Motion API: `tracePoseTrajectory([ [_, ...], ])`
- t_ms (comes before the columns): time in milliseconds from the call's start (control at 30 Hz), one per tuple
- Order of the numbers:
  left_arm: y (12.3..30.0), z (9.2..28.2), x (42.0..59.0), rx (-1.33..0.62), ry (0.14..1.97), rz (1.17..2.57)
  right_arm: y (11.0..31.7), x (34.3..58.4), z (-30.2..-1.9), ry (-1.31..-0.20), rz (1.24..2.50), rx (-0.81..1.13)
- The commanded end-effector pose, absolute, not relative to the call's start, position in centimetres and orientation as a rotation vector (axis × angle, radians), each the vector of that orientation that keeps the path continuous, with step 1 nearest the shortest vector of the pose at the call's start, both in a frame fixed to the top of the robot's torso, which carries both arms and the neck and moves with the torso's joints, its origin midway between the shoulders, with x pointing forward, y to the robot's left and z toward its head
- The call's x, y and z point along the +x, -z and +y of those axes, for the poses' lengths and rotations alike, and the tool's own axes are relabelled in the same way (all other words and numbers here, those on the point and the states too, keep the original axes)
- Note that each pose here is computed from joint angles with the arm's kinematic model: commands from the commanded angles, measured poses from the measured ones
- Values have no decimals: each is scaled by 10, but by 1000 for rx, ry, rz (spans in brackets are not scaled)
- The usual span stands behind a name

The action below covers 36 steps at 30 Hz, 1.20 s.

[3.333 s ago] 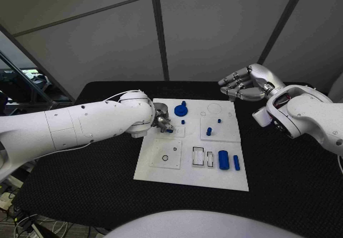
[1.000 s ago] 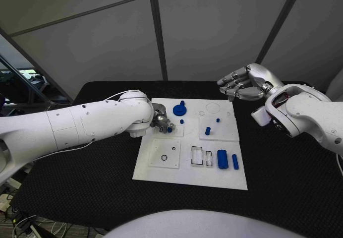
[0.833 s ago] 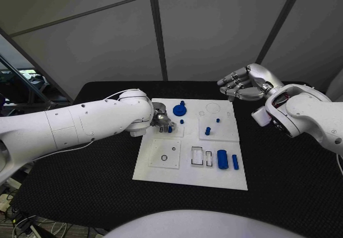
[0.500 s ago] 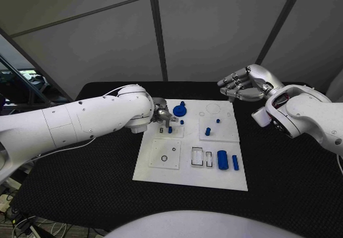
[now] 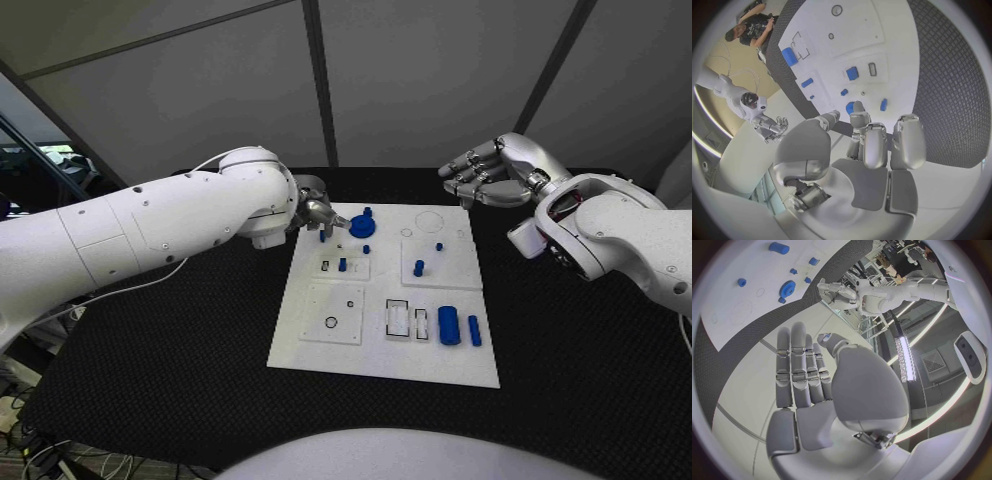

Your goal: Assemble the parts on the task board

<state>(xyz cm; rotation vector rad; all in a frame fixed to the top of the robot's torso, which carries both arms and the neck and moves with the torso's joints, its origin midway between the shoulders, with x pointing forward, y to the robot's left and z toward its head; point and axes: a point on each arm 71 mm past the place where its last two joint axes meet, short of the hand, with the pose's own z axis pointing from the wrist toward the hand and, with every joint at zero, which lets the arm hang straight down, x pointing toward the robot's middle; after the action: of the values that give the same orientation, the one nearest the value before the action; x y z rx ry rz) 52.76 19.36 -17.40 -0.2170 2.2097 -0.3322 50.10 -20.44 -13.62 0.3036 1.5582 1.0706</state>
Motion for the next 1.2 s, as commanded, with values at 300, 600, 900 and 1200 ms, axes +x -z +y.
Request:
tracePoseTrajectory([
  [300,174,213,562,-245,204,2273,135,501,-202,-1076,1560,294],
  [600,179,216,569,-244,166,2297,135,501,-202,-1076,1560,294],
  [900,179,216,569,-244,166,2297,135,501,-202,-1076,1560,294],
  [1200,195,211,573,-224,122,2341,135,502,-199,-1083,1562,290],
])
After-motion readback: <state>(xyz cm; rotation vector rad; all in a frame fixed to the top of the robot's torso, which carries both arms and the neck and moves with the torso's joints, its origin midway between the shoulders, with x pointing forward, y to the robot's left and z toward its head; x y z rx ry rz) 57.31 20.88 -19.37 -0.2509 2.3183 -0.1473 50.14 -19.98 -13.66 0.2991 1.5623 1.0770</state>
